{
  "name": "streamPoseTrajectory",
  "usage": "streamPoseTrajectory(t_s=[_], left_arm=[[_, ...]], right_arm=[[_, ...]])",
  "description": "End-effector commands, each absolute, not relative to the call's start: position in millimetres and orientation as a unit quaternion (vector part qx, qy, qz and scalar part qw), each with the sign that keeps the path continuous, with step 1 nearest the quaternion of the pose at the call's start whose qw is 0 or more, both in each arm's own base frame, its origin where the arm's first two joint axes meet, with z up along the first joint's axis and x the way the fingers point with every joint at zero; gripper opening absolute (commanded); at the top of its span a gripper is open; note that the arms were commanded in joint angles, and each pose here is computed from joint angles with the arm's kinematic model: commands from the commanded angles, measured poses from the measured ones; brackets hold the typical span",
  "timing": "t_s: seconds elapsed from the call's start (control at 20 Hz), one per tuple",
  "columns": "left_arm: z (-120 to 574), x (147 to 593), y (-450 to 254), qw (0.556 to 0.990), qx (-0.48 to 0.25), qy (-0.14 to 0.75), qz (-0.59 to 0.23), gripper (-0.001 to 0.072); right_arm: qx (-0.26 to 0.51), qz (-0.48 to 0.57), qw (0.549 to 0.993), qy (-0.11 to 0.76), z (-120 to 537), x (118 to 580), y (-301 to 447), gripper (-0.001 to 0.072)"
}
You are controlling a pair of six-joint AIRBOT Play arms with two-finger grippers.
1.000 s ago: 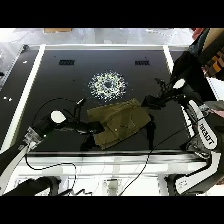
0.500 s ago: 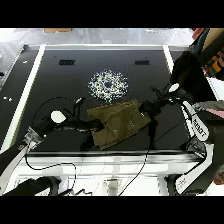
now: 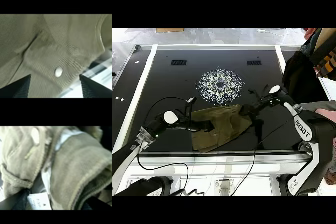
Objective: Fold the clothes and pants, and hang the long-sleeved shirts on hangers.
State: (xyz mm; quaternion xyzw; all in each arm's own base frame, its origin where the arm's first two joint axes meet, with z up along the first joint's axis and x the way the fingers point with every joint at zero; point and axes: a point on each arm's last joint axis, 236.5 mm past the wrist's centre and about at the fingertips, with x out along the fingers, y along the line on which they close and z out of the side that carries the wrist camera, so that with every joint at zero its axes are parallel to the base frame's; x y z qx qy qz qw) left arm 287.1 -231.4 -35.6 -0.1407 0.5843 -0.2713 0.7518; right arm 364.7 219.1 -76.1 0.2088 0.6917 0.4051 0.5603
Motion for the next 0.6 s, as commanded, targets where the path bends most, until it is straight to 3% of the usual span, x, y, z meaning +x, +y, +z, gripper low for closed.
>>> streamPoseTrajectory(t_s=[0.0, 0.05, 0.1, 0.2, 0.25, 0.55], left_arm=[[-46.7, 290.4, -213.4, 0.765, -0.083, 0.583, -0.261, 0.0692], [-48.7, 291.3, -209.3, 0.767, -0.071, 0.583, -0.258, 0.0692], [-49.6, 292.5, -205.6, 0.77, -0.058, 0.582, -0.257, 0.0692], [-45.7, 297.0, -202.5, 0.775, -0.051, 0.576, -0.255, 0.0692], [-40.8, 300.5, -201.8, 0.779, -0.053, 0.571, -0.255, 0.0692], [18.7, 327.0, -188.1, 0.826, -0.061, 0.5, -0.251, 0.0692]], right_arm=[[0.168, 0.439, 0.578, 0.667, -80.7, 359.8, 264.5, 0.0659], [0.158, 0.436, 0.594, 0.657, -85.1, 363.3, 277.6, 0.065], [0.148, 0.436, 0.604, 0.65, -88.1, 364.3, 289.2, 0.0539], [0.137, 0.435, 0.621, 0.637, -90.7, 366.6, 307.6, 0.0112], [0.136, 0.434, 0.629, 0.63, -89.0, 369.4, 313.2, 0.0025], [0.149, 0.46, 0.609, 0.629, -37.4, 381.5, 301.5, 0.0025]])
